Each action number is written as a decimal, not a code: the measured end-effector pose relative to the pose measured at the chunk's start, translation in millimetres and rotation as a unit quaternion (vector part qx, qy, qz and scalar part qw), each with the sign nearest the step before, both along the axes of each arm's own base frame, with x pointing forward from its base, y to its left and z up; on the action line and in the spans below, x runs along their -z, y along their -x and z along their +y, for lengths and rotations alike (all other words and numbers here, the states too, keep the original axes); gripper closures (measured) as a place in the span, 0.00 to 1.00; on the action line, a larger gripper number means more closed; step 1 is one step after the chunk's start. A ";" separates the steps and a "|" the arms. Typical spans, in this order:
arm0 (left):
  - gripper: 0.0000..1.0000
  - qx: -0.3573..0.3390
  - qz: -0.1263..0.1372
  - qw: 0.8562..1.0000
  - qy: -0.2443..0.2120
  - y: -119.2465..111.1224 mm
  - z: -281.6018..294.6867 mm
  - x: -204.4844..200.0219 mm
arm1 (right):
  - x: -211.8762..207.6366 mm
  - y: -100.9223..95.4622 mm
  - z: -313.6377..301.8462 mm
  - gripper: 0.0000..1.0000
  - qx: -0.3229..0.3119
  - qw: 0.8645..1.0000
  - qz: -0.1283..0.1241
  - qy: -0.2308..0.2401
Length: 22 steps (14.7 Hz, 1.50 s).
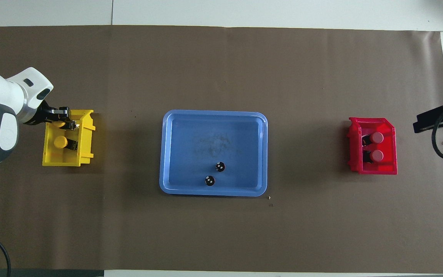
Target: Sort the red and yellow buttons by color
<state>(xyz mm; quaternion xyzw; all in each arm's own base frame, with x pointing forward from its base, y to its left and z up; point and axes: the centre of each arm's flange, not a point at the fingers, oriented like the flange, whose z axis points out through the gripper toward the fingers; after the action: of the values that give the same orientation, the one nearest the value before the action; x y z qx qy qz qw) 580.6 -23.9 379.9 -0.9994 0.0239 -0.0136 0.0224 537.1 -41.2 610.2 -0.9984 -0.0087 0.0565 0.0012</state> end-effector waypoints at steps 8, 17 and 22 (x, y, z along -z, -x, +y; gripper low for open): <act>0.30 0.003 -0.008 1.000 0.002 3.1 -2.5 9.8 | -10.3 -0.6 -10.1 0.00 0.010 1.000 -0.010 0.001; 0.00 0.014 -0.004 1.000 -0.001 -15.8 -16.1 -47.7 | -7.3 -2.0 -4.4 0.00 0.003 1.000 -0.005 0.010; 0.00 0.023 0.006 0.999 0.023 -21.8 -51.8 -144.2 | -7.9 -2.1 -4.6 0.00 0.003 1.000 -0.005 0.010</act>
<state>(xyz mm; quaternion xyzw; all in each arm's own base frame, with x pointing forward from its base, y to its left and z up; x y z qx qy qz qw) 602.4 -75.6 524.1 -0.9988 0.0472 -0.0088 -0.0014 539.2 -45.8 618.1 -0.9986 -0.0051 0.0511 -0.0088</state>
